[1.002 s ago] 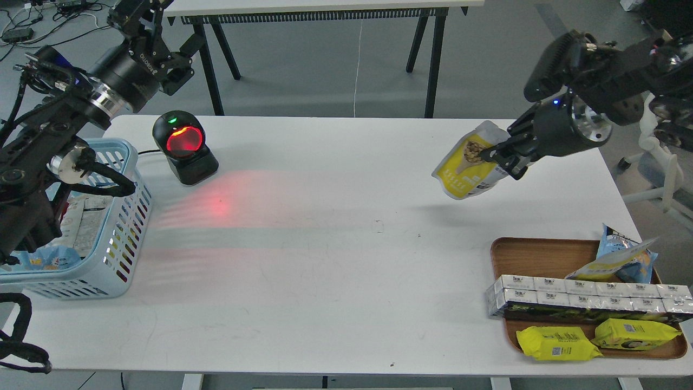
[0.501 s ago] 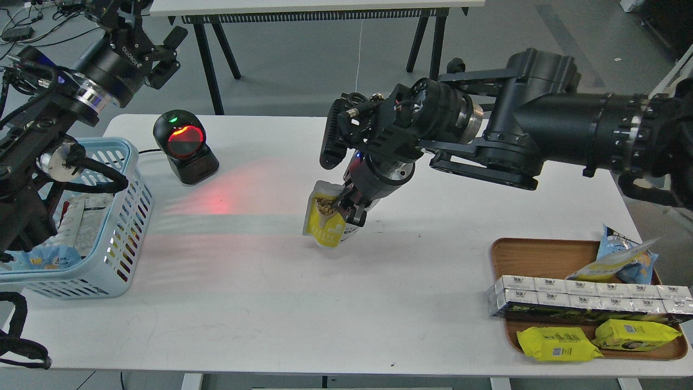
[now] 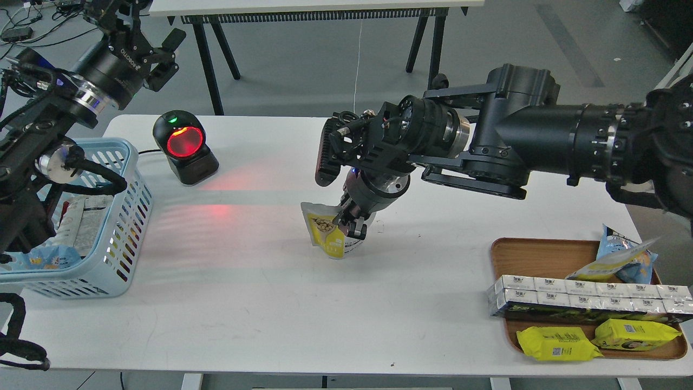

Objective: Scan snack and place in basket
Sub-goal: 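Open the right gripper to set the bag upright on the table, then raise the right arm away and reposition the left arm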

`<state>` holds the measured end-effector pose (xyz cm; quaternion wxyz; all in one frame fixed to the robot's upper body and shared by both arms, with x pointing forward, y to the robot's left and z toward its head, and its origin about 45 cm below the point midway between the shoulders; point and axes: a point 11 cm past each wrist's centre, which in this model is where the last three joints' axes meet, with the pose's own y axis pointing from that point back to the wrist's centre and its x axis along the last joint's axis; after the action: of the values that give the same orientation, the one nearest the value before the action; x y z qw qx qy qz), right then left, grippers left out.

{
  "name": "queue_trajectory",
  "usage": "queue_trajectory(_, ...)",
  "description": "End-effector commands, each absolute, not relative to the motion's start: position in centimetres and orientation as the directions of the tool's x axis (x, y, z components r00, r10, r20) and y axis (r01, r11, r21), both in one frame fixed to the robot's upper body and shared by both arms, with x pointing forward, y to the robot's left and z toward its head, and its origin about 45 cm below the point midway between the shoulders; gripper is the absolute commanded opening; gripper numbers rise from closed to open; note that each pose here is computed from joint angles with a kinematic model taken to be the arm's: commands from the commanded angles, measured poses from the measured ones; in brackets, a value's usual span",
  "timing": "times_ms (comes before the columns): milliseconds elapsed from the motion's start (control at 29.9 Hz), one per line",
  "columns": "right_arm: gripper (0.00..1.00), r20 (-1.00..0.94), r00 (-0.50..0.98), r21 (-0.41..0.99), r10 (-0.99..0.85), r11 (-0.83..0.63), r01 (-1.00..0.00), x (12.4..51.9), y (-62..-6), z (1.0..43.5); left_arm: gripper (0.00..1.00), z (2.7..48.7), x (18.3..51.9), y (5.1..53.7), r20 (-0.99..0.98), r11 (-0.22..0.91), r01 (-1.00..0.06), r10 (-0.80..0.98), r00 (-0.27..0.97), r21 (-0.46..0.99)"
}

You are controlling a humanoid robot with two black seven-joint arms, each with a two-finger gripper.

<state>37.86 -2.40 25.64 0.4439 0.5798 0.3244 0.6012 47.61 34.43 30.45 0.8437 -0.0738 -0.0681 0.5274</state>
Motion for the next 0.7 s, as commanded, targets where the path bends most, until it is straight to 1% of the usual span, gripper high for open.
queue_trajectory(0,0.99,0.458,0.113,0.886,0.882,-0.441,-0.145,37.9,-1.6,27.0,1.0,30.5,47.6,34.4,0.037,0.433,-0.879,0.9,0.435,-0.199)
queue_trajectory(100,0.99,0.52,0.137,0.852,0.843,-0.501,-0.153,38.3,-0.3,29.6,1.0,30.6,47.7,34.3,0.03,0.432,-0.879,0.9,0.435,-0.204)
queue_trajectory(167,0.99,0.585,0.18,0.81,0.791,-0.562,-0.165,39.0,0.5,31.4,1.0,30.4,47.7,34.2,0.034,0.435,-0.878,0.899,0.437,-0.198)
queue_trajectory(267,0.99,0.687,0.315,0.725,0.655,-0.648,-0.235,42.1,-1.1,34.3,1.0,30.7,47.7,34.4,0.037,0.433,-0.878,0.9,0.435,-0.202)
queue_trajectory(367,0.99,0.742,0.46,0.648,0.488,-0.699,-0.304,44.8,-4.8,35.9,1.0,31.0,47.7,34.6,0.029,0.424,-0.88,0.903,0.428,-0.213)
queue_trajectory(468,0.99,0.761,0.576,0.564,0.297,-0.742,-0.363,46.4,-9.2,37.0,1.0,31.2,47.7,34.8,0.024,0.418,-0.882,0.906,0.423,-0.22)
queue_trajectory(601,0.99,0.736,0.677,0.408,-0.016,-0.788,-0.462,47.8,-15.3,38.8,1.0,31.9,47.9,34.8,0.031,0.42,-0.878,0.905,0.424,-0.231)
queue_trajectory(668,0.98,0.7,0.695,0.327,-0.165,-0.792,-0.517,48.2,-18.3,39.6,1.0,32.4,48.1,34.7,0.034,0.421,-0.875,0.904,0.425,-0.24)
